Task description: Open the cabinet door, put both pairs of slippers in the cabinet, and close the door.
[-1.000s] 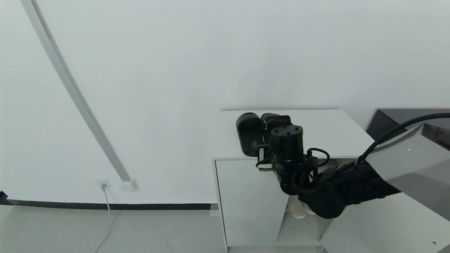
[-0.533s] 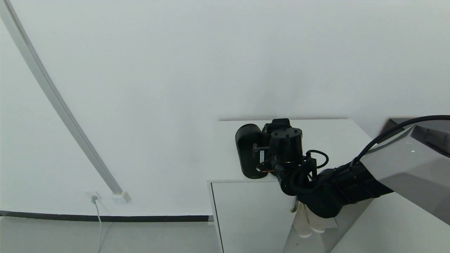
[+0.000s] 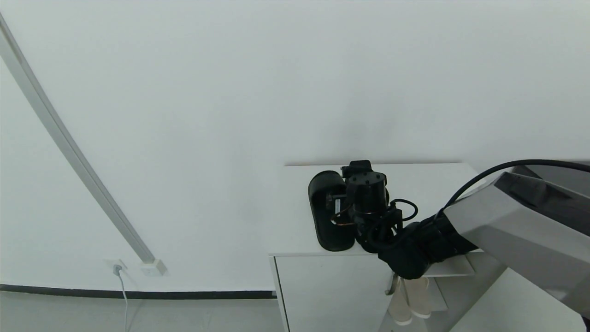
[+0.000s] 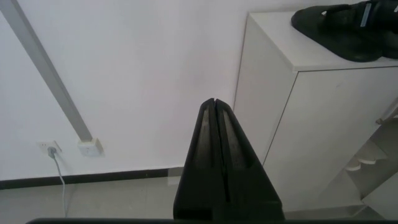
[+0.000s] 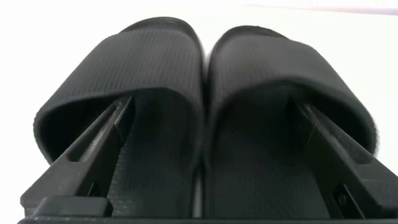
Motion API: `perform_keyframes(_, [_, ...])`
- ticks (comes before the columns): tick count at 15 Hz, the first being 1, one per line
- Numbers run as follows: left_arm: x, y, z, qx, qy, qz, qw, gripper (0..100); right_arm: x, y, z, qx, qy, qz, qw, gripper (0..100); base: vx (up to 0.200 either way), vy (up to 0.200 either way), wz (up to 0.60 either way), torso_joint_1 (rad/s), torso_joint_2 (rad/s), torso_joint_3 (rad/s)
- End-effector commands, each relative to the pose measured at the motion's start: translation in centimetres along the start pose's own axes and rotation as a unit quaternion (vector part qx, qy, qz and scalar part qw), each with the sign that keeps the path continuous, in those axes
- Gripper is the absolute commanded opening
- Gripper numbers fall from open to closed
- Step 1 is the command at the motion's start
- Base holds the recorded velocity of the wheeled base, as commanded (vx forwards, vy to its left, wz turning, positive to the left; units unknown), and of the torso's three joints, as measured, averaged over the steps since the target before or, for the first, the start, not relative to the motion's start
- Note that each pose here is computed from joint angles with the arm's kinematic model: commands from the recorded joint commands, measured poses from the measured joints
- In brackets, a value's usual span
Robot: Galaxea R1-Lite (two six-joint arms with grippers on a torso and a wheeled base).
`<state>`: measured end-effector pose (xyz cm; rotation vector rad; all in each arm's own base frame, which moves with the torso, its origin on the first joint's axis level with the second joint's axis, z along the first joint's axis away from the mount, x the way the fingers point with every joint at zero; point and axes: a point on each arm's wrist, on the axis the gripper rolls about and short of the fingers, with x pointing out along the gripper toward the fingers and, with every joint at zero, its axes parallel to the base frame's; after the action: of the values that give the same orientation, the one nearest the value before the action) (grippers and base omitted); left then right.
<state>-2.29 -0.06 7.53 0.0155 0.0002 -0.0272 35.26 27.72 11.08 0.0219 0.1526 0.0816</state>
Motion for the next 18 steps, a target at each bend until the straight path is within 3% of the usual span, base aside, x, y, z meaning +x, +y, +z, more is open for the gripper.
perform_keyframes(1, [0.0,0.0,0.0,0.000,0.001,0.000,1.0000,0,1.3,0.0,-0.9,-0.008,0.002,-0.006,1.000,100,0.000,0.000,0.00,0.000,0.00,0.000])
perform_keyframes(11, [0.0,0.0,0.0,0.001,0.001,-0.001,1.0000,0,5.1,0.0,-0.7,-0.013,-0.027,-0.014,0.999,100,0.000,0.000,0.00,0.000,0.00,0.000])
perform_keyframes(12, [0.0,0.0,0.0,0.001,0.001,-0.001,1.0000,0,5.1,0.1,-0.8,-0.013,-0.026,-0.013,0.999,0,0.000,0.000,0.00,0.000,0.00,0.000])
perform_keyframes(18, [0.0,0.0,0.0,0.000,0.001,-0.001,1.0000,0,4.7,0.1,0.0,-0.008,-0.034,-0.012,0.999,0,0.000,0.000,0.00,0.000,0.00,0.000])
